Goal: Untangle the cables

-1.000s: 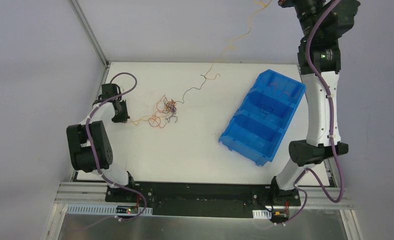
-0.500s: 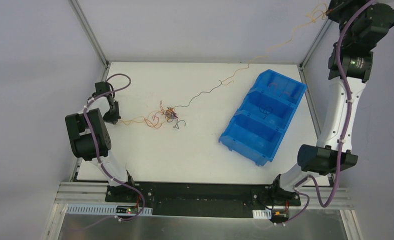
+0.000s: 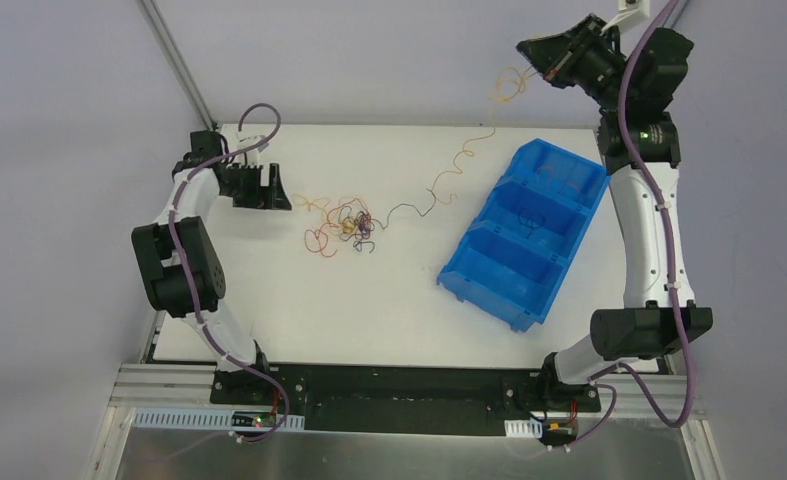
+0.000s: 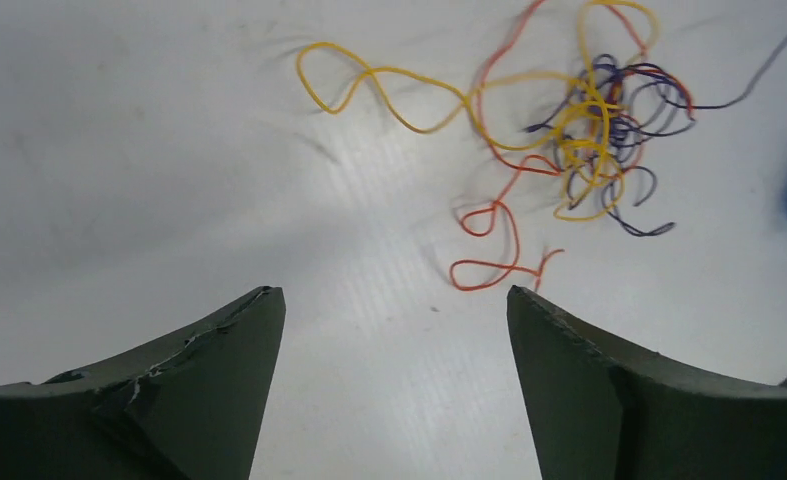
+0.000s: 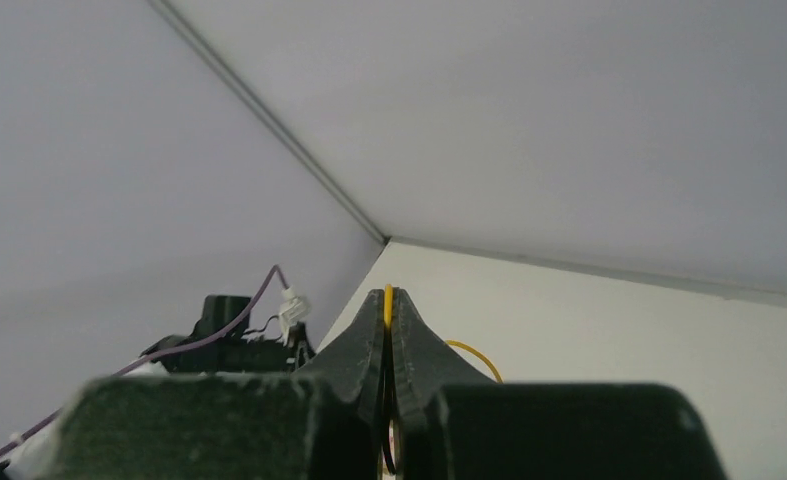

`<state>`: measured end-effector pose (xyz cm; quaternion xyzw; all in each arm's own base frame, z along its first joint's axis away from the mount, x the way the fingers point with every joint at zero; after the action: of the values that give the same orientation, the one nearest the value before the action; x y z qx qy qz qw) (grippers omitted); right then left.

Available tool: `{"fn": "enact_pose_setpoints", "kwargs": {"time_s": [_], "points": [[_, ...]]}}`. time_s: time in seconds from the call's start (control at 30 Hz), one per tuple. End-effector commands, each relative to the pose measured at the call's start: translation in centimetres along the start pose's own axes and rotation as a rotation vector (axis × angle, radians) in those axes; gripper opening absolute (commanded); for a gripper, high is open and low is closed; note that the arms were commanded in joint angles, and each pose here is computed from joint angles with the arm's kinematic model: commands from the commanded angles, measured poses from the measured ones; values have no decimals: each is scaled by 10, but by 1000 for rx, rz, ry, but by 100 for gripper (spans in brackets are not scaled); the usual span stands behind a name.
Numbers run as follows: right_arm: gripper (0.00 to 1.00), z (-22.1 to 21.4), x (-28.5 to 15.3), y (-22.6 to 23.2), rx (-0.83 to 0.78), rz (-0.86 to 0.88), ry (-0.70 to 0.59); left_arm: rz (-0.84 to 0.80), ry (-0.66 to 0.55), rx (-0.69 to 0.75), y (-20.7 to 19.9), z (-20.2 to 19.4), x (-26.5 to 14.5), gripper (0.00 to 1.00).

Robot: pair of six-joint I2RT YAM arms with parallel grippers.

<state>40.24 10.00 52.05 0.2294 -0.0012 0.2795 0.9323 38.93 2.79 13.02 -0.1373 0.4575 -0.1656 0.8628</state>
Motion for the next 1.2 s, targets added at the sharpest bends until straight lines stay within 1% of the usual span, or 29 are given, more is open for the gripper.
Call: {"fn": "enact_pose_setpoints", "kwargs": {"time_s": [0.0,0.07,0.2,0.3,0.37,0.5,0.6,0.7,0.77,0.83,0.87,0.9,0.97,1.0,1.03,1.07,1.1,1.13,1.17], "points": [[0,11,-13,62,-20,175,-12,-275,-95,180,-79,31,-22,89],[0,13,-10,68,-18,187,-10,-327,-109,322,-115,33,-16,98],[0,14,-9,76,-9,197,-7,-416,-173,547,-179,36,3,99],[0,11,-10,81,-1,207,4,-449,-148,682,-214,32,35,99],[0,8,-10,83,1,212,11,-503,-146,766,-238,31,54,99],[0,4,-10,87,3,216,23,-615,-137,888,-278,24,85,99],[0,3,-11,88,2,211,23,-709,-142,957,-301,12,96,99],[0,3,-11,87,5,198,21,-765,-145,1013,-316,-5,103,99],[0,4,-12,86,5,190,16,-755,-163,1024,-322,-11,110,98],[0,4,-12,86,4,187,15,-733,-202,986,-329,-9,118,90],[0,4,-12,85,2,179,14,-732,-230,955,-334,-3,121,82],[0,5,-12,82,-3,162,7,-733,-222,916,-335,-2,122,70],[0,7,-12,72,-29,104,-5,-752,-170,868,-334,-12,119,37],[0,8,-12,63,-48,62,-13,-769,-149,882,-332,-19,111,17],[0,9,-13,51,-73,11,-21,-780,-119,905,-326,-33,104,1],[0,11,-14,35,-97,-58,-35,-783,-103,946,-319,-47,93,0],[0,17,-18,13,-115,-142,-56,-781,-69,987,-305,-70,85,0],[0,26,-23,-8,-122,-217,-84,-776,-52,1062,-292,-87,76,0],[0,36,-28,-26,-122,-280,-112,-764,-34,1107,-280,-100,66,0]]}}
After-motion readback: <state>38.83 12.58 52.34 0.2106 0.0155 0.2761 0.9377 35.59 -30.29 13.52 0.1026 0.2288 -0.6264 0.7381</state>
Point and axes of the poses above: each gripper's point midway between its finger pads, its own x axis out along the fingers, its own y axis along the line the jaws close on, z = x × y, the point moved 3 cm from there along -x, back along the fingers, and after that the axes turned 7 degrees about -x, right-handed, at the moved point
